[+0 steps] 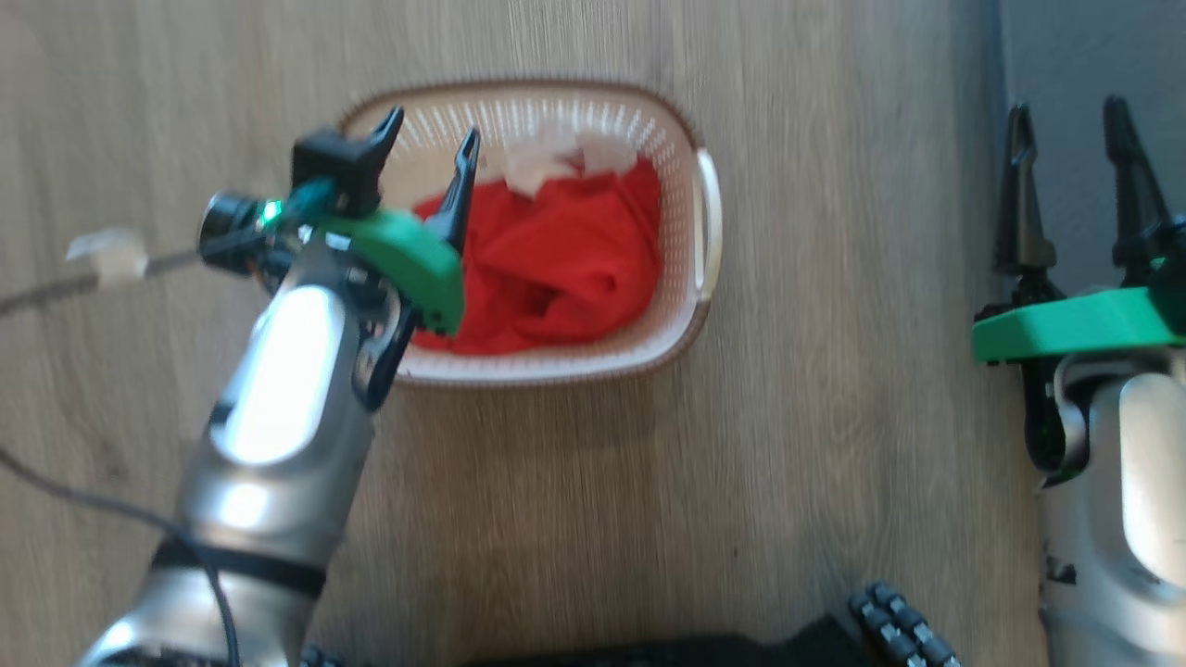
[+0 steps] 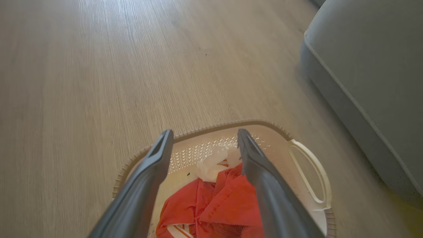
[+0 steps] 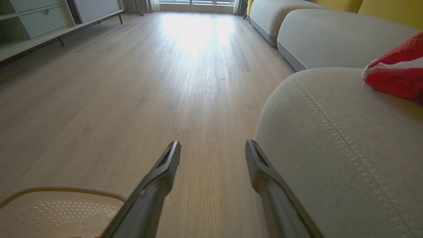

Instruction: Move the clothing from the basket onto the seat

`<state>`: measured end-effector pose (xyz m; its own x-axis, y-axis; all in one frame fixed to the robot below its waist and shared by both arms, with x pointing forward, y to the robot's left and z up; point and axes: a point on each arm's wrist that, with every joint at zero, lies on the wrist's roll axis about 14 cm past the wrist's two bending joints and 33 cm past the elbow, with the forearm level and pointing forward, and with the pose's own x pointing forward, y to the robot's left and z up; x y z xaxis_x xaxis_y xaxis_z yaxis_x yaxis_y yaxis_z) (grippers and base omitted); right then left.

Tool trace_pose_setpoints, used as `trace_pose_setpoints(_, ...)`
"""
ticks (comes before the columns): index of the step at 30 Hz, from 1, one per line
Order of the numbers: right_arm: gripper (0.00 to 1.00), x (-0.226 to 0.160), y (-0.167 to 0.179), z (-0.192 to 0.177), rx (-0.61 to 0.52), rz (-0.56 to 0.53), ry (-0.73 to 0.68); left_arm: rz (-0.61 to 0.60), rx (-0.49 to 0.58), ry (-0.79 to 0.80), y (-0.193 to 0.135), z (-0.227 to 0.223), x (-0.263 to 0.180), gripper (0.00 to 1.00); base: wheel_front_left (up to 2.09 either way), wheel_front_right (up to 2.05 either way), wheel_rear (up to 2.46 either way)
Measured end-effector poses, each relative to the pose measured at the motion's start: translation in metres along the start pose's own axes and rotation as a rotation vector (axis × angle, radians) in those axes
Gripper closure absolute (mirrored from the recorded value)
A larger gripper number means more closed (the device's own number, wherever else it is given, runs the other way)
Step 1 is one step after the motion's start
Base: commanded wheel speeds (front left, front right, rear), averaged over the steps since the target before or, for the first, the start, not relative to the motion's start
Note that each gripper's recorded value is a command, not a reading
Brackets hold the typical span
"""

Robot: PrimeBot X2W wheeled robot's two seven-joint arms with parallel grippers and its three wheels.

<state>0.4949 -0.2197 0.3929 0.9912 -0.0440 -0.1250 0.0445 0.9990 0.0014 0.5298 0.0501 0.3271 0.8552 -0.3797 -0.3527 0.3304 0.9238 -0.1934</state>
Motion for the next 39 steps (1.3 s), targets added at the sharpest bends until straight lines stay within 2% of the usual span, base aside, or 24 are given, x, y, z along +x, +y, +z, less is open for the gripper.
trace_pose_setpoints(5,0.00,0.011,0.002,-0.046,-0.019,0.011,0.085,0.017,0.029,0.294,0.012,-0.077,0.036,0.00,0.00,0.00,0.00)
trace_pose_setpoints(11,0.00,0.011,-0.003,-0.069,-0.039,0.008,0.131,-0.026,0.034,0.575,-0.003,-0.158,0.029,0.00,0.00,0.00,0.00)
trace_pose_setpoints(26,0.00,-0.001,-0.030,-0.098,-0.060,-0.053,0.199,-0.077,0.026,0.759,-0.031,-0.221,0.053,0.00,0.00,0.00,0.00)
trace_pose_setpoints(39,0.00,-0.031,-0.046,-0.108,-0.054,-0.105,0.263,-0.065,0.052,0.822,-0.032,-0.239,0.055,0.00,0.00,0.00,0.00)
